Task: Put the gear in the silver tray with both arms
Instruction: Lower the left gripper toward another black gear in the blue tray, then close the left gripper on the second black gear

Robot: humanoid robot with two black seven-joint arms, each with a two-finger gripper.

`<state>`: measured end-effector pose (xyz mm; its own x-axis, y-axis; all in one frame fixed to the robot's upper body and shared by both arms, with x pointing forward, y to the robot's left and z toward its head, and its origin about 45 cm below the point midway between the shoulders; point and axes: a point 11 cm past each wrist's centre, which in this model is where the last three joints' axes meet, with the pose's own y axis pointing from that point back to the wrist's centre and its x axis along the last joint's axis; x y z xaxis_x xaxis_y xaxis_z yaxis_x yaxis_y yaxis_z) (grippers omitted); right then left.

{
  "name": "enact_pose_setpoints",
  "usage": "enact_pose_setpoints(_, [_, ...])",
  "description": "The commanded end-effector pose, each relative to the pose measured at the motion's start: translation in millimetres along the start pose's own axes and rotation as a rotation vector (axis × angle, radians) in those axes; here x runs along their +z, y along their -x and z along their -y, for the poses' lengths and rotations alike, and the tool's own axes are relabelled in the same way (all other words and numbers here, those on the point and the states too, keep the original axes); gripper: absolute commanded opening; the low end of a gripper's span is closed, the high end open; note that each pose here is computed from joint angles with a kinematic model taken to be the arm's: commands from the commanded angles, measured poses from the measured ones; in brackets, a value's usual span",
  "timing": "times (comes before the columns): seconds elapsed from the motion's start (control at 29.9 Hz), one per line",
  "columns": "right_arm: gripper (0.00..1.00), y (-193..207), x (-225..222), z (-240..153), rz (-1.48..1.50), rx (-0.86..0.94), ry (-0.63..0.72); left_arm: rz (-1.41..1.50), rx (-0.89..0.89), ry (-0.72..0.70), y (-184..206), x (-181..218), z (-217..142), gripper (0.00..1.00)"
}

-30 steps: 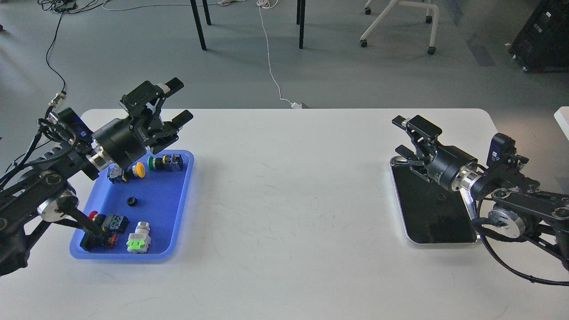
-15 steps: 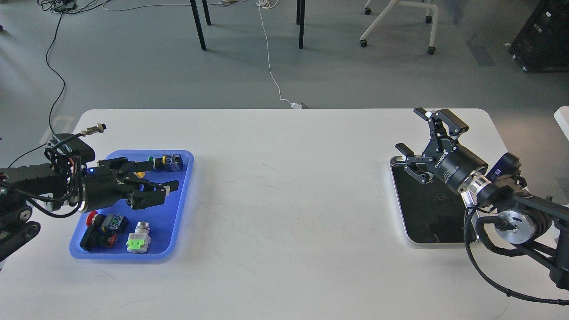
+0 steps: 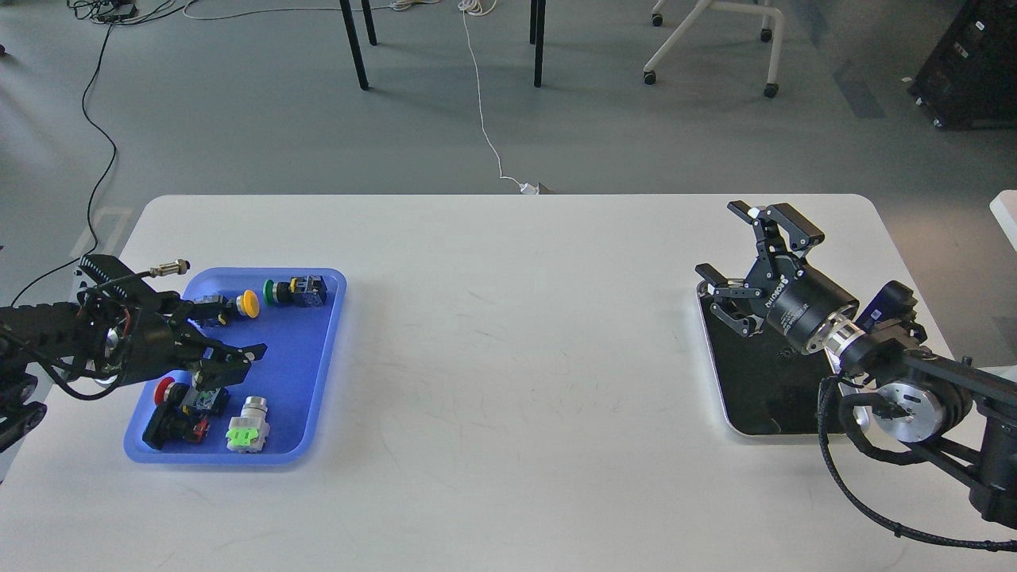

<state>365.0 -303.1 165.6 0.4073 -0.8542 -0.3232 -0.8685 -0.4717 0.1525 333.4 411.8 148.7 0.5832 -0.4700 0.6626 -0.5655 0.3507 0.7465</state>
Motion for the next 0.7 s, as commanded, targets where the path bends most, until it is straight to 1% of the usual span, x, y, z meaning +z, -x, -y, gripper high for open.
enact_pose_setpoints(0.0, [0.96,-0.3,0.4,-0.5,0.000,0.001,0.001,0.010,-0.023,0.000,0.0,-1.1,2.7,0.89])
enact_pose_setpoints(0.23, [0.96,-0.1,-0.1,-0.1,-0.002,0.000,0.000,-0.047,-0.126,0.004,3.0,0.6,5.5,0.90])
enact_pose_setpoints(0.47, [0.96,0.0,-0.1,-0.1,-0.001,-0.001,0.000,-0.082,-0.191,0.007,6.8,2.3,6.5,0.90])
enact_pose_setpoints(0.67, [0.96,-0.1,0.3,-0.2,-0.002,0.000,0.002,-0.100,-0.200,-0.004,8.3,-0.5,11.6,0.90])
